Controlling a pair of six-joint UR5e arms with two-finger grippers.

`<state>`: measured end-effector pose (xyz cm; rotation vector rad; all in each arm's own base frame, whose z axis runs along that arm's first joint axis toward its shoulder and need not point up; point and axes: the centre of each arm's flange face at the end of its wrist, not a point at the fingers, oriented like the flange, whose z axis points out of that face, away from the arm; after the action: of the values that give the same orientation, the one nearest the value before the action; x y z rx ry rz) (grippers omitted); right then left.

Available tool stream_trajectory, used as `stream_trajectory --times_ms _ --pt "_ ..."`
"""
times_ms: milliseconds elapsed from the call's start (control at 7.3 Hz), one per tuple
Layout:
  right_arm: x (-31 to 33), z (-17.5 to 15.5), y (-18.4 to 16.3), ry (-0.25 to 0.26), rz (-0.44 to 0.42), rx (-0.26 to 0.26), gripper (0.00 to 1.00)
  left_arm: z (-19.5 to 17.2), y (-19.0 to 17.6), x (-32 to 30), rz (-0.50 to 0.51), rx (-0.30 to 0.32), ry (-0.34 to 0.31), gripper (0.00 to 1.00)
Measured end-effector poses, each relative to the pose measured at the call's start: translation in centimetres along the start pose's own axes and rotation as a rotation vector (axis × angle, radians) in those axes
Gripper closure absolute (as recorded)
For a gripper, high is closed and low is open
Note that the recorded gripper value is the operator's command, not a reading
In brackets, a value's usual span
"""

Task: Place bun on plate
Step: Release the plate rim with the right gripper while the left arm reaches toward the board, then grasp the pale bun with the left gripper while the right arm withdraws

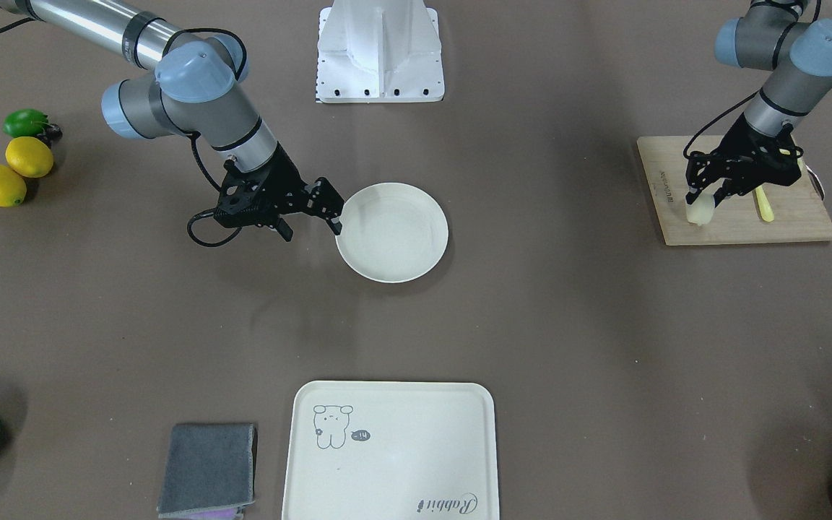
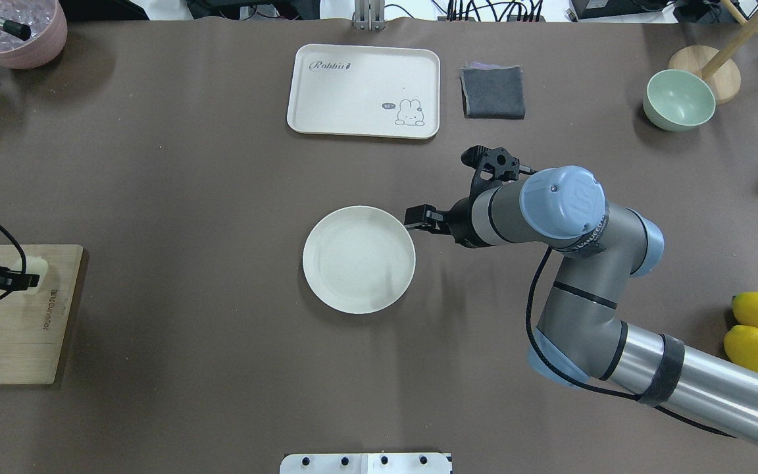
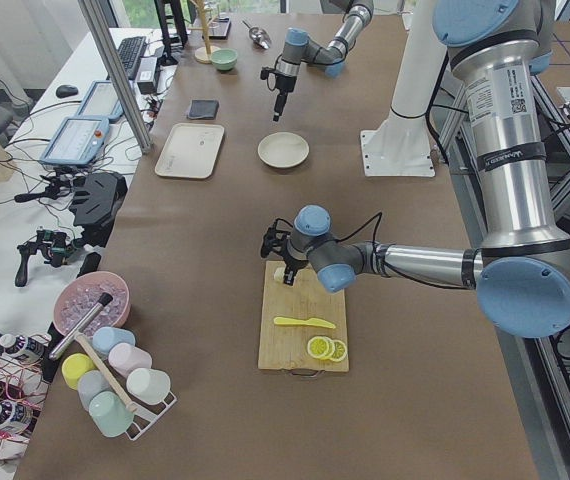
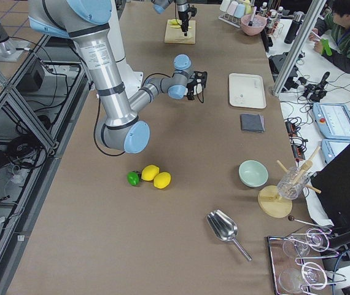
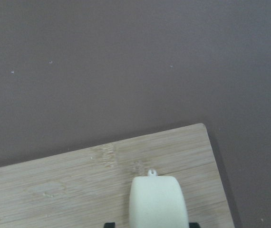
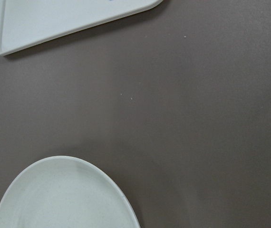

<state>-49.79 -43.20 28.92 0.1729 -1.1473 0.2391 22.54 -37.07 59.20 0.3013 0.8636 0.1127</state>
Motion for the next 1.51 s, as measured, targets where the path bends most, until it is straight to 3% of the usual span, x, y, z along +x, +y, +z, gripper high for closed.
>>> stream_trajectory --times_ms 411,822,1096,1507 --pt "-0.2 -1.9 -1.4 -0.024 0.01 -0.027 0.0 -0.9 -0.5 0.5 0.001 0.014 0.015 0.93" --pt "3.0 -7.9 -7.6 -0.038 0.071 -0.096 0.0 -3.4 -2.8 1.7 -0.017 0.027 0.063 0.88" --pt "5.8 -11.5 -10.4 -0.04 0.11 -0.12 0.0 -4.8 -6.9 5.6 -0.031 0.032 0.064 0.83" --pt "8.6 -13.7 -11.9 -0.035 0.122 -0.126 0.0 -6.5 -14.2 16.0 -0.095 0.032 0.061 0.83"
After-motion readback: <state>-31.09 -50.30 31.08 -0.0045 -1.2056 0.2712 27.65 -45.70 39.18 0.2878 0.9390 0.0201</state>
